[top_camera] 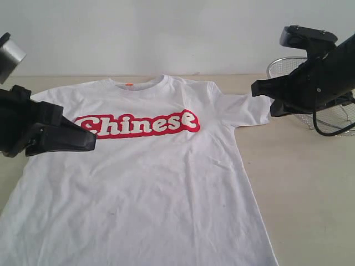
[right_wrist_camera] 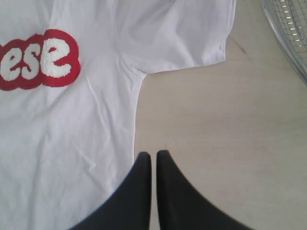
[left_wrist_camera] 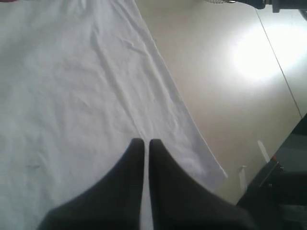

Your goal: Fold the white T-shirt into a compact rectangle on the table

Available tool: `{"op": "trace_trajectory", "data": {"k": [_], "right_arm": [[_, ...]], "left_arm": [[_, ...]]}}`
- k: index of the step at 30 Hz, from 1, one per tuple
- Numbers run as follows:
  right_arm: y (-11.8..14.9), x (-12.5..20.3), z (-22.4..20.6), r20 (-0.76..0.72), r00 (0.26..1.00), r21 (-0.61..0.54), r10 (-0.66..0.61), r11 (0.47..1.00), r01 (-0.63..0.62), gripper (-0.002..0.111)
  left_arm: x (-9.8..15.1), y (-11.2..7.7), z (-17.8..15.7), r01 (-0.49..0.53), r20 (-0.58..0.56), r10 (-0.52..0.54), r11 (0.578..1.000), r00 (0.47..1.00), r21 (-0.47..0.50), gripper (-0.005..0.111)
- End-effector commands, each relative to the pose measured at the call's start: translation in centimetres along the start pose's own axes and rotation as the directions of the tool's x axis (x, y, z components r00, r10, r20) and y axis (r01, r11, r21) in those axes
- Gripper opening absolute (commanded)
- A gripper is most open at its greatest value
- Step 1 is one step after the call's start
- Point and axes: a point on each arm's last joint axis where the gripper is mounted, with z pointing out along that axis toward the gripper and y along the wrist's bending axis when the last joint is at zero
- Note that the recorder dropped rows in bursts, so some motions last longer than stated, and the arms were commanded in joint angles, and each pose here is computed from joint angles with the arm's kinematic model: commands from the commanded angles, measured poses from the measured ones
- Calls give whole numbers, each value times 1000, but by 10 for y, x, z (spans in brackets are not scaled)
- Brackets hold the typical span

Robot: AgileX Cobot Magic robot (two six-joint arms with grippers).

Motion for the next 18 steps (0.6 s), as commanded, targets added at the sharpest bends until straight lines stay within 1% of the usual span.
{"op": "trace_trajectory", "data": {"k": [1, 18], "right_arm": [[-1, -2, -4, 22, 1000, 4, -11, 1000, 11, 0], [-1, -2, -4, 22, 1000, 4, -9, 1000, 9, 0]], "left_arm": [[1, 0, -2, -15, 8, 15, 1000, 1000, -10, 4], [1, 1, -1, -11, 14, 12, 1000, 1000, -20, 4]]}}
